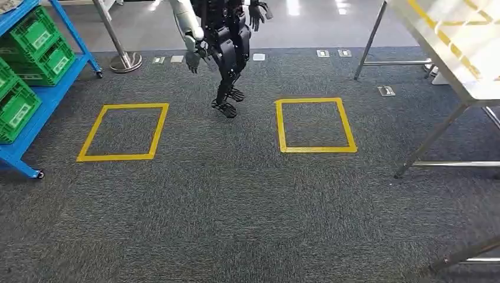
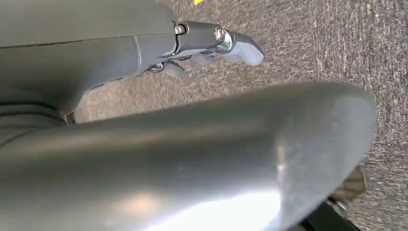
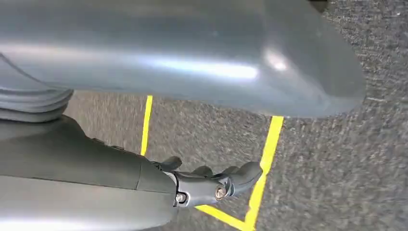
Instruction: Take the parts from the cabinet and place them on the table.
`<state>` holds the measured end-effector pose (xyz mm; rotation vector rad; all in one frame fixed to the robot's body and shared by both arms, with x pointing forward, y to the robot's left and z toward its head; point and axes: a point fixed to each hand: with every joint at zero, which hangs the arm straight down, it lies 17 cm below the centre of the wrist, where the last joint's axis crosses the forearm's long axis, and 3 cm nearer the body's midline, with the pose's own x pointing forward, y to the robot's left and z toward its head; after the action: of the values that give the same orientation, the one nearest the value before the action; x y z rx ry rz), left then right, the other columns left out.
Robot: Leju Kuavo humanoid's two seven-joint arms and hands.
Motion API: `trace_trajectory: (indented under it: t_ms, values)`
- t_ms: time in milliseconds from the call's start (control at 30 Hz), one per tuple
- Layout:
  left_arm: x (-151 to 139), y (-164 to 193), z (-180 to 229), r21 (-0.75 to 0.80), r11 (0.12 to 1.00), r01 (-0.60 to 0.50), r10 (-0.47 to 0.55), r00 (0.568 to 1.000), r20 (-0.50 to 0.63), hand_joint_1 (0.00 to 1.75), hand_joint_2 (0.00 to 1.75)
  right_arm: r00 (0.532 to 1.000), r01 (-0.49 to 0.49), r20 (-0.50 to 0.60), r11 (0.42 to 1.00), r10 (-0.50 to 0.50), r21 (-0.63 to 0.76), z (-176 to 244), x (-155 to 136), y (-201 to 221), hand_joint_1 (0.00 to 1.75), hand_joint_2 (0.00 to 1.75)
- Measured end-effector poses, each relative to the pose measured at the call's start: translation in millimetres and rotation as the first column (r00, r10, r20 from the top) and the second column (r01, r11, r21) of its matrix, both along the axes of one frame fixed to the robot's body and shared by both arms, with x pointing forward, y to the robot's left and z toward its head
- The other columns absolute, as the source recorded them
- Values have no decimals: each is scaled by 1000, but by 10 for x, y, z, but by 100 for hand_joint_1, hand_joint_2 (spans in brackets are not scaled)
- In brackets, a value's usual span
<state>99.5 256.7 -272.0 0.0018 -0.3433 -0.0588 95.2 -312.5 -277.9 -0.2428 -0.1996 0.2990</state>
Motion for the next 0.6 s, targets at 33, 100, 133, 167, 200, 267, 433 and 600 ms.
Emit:
trace_trajectory:
  t_ms: [33, 100, 133, 167, 200, 267, 433, 600]
  values:
    - [15, -11, 4, -2, 1000, 1, -1, 1000, 3, 0, 0, 1000, -2, -1, 1000, 2, -2, 0, 2, -1, 0, 0]
    - [-32, -11, -4, -2, 1000, 0, -1, 1000, -3, 0, 0, 1000, -9, 4, 1000, 9, -3, 7, 43, 1, 0, 0]
    - [-57, -13, -8, -2, 1000, 0, 0, 1000, -8, 0, 0, 1000, -9, 9, 1000, 9, -3, 11, 67, 2, 0, 0]
    - [-67, -34, -9, -5, 1000, 2, -2, 1000, -10, 0, 0, 1000, -8, 10, 1000, 9, -3, 11, 68, -2, 0, 0]
    - [-63, -40, -9, -5, 1000, 4, -4, 1000, -10, 0, 0, 1000, -8, 13, 1000, 8, -2, 11, 66, -7, 0, 0]
    - [-17, -60, -1, -5, 1000, 13, -13, 1000, -4, 0, 0, 1000, -3, 4, 1000, 3, -2, 0, -7, -30, 0, 0]
    - [-65, -116, -7, -11, 1000, 28, -28, 999, -16, 0, 0, 1000, 7, -18, 1000, -7, -5, -18, -130, -58, 0, 0]
    - [-41, -129, -2, -13, 999, 42, -42, 999, -11, 0, 0, 1000, 17, -19, 1000, -17, -5, -19, -135, -66, 0, 0]
